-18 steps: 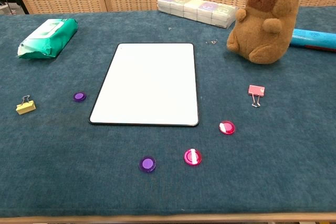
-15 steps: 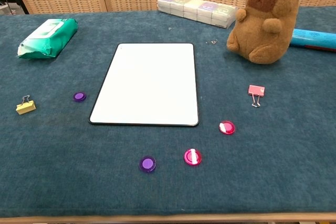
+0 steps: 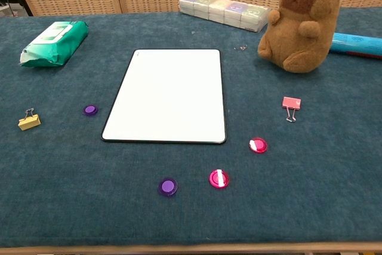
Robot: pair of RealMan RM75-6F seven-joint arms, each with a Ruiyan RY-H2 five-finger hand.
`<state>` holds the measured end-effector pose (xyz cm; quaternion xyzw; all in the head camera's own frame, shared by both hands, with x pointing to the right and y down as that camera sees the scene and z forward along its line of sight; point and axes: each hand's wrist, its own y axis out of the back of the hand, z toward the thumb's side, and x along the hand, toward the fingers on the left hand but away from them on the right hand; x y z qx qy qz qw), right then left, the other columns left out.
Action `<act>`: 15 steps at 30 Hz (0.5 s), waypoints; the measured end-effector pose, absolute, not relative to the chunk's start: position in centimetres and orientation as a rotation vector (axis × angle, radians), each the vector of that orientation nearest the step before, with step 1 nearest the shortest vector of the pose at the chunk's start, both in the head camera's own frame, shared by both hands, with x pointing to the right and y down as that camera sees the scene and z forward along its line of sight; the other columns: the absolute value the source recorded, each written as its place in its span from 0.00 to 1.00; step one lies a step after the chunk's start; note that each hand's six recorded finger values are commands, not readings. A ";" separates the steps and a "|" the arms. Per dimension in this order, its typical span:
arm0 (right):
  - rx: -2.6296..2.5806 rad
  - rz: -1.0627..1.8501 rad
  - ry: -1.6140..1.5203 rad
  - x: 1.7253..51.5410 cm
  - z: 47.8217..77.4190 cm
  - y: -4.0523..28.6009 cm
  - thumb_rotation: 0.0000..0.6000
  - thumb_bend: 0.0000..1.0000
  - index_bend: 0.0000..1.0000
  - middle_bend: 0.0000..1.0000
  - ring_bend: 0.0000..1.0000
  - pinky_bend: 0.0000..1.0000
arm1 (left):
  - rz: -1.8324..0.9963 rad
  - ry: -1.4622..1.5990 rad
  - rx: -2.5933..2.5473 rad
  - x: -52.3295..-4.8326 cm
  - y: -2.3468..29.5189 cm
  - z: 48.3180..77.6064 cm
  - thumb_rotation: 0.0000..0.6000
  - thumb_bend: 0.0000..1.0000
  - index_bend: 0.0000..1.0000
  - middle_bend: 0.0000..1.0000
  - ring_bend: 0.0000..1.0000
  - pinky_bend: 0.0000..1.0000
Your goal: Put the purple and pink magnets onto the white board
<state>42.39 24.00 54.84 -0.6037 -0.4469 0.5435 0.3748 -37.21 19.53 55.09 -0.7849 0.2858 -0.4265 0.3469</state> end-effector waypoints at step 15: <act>-1.574 1.452 -1.165 43.6 55.8 23.6 1.00 0.00 0.00 0.00 0.00 0.00 | -0.985 0.255 -2.190 -22.8 19.1 59.7 1.00 0.18 0.33 0.00 0.00 0.00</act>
